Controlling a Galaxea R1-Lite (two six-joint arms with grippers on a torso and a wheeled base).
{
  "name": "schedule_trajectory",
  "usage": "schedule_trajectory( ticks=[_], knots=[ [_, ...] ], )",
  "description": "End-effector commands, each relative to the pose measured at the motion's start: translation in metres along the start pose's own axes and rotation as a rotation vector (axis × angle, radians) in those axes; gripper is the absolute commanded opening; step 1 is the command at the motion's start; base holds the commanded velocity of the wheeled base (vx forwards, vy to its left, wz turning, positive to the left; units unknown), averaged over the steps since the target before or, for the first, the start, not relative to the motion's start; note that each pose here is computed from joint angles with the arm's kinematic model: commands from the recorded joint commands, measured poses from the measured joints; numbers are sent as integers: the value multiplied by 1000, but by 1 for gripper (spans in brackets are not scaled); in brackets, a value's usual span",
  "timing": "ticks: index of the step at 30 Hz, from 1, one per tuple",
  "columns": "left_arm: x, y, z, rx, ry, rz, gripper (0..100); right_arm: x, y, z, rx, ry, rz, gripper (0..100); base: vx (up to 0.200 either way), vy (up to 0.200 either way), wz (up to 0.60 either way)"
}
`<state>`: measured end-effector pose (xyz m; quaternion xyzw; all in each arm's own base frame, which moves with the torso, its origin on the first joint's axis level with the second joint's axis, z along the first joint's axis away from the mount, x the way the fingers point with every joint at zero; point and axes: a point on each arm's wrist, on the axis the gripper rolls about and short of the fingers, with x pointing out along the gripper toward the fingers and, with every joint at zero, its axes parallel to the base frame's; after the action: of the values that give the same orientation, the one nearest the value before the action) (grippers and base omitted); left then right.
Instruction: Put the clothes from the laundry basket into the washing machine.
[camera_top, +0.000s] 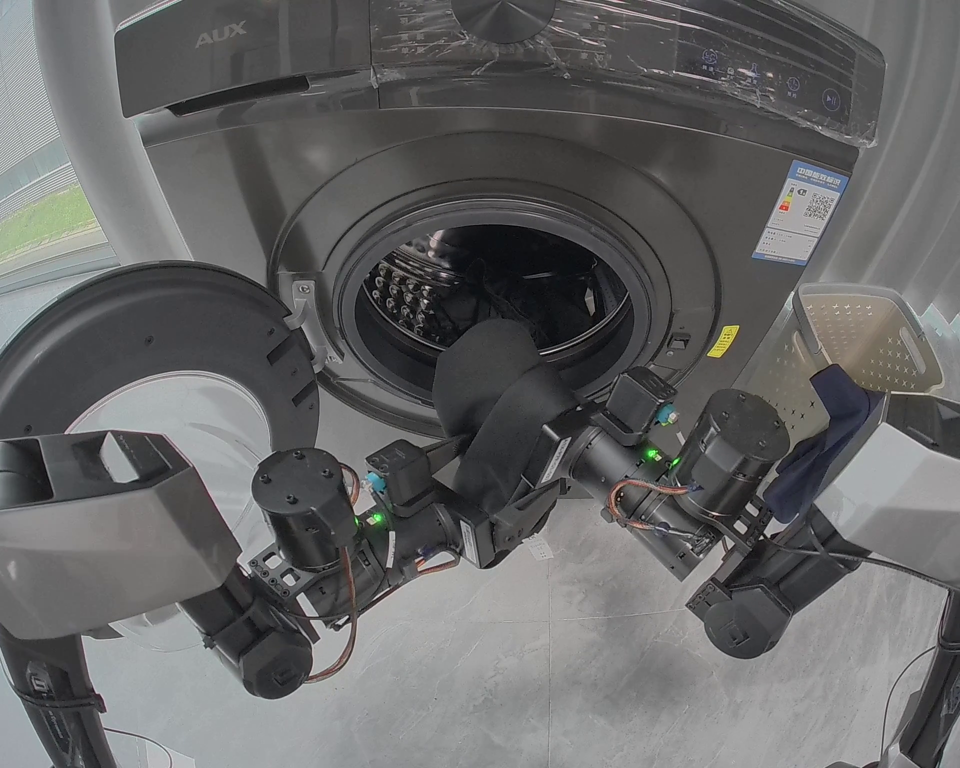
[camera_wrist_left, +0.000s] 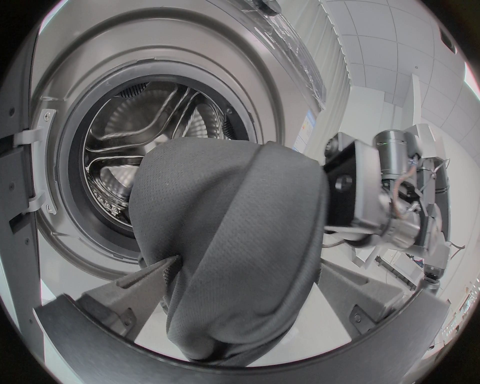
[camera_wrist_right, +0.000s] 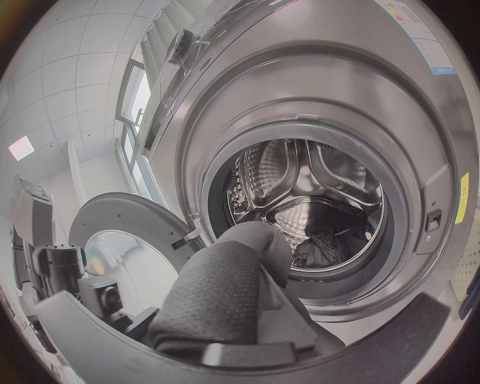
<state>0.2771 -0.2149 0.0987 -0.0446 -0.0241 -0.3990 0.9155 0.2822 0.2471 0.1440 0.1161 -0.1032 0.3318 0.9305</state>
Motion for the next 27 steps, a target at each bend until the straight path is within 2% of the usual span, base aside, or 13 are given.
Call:
schedule_trajectory(
  ticks=[1,4,7,9,17,20,21,23,27],
  knots=[
    [15,17,-15,-1,6,37,100,-3,7,-1,4,12,16,0,0,0,0],
    [19,22,-22,-1,13,50,100,-6,10,-1,8,16,24,0,0,0,0],
    [24,34,-26,1,4,80,100,-13,20,2,15,26,33,0,0,0,0],
    [27,38,-28,3,-1,99,100,-16,26,3,19,32,44,0,0,0,0],
    [36,41,-24,9,-41,132,100,-19,30,5,31,33,55,0,0,0,0],
    [38,41,-22,-3,-54,141,100,-20,30,3,32,39,55,0,0,0,0],
    [38,41,-21,-6,-59,141,0,-20,30,3,32,39,55,0,0,0,0],
    [40,42,-18,-7,-70,146,0,-21,29,3,36,43,51,0,0,0,0],
    [45,44,-9,-36,-119,175,0,-24,23,2,33,50,35,0,0,0,0]
  ],
)
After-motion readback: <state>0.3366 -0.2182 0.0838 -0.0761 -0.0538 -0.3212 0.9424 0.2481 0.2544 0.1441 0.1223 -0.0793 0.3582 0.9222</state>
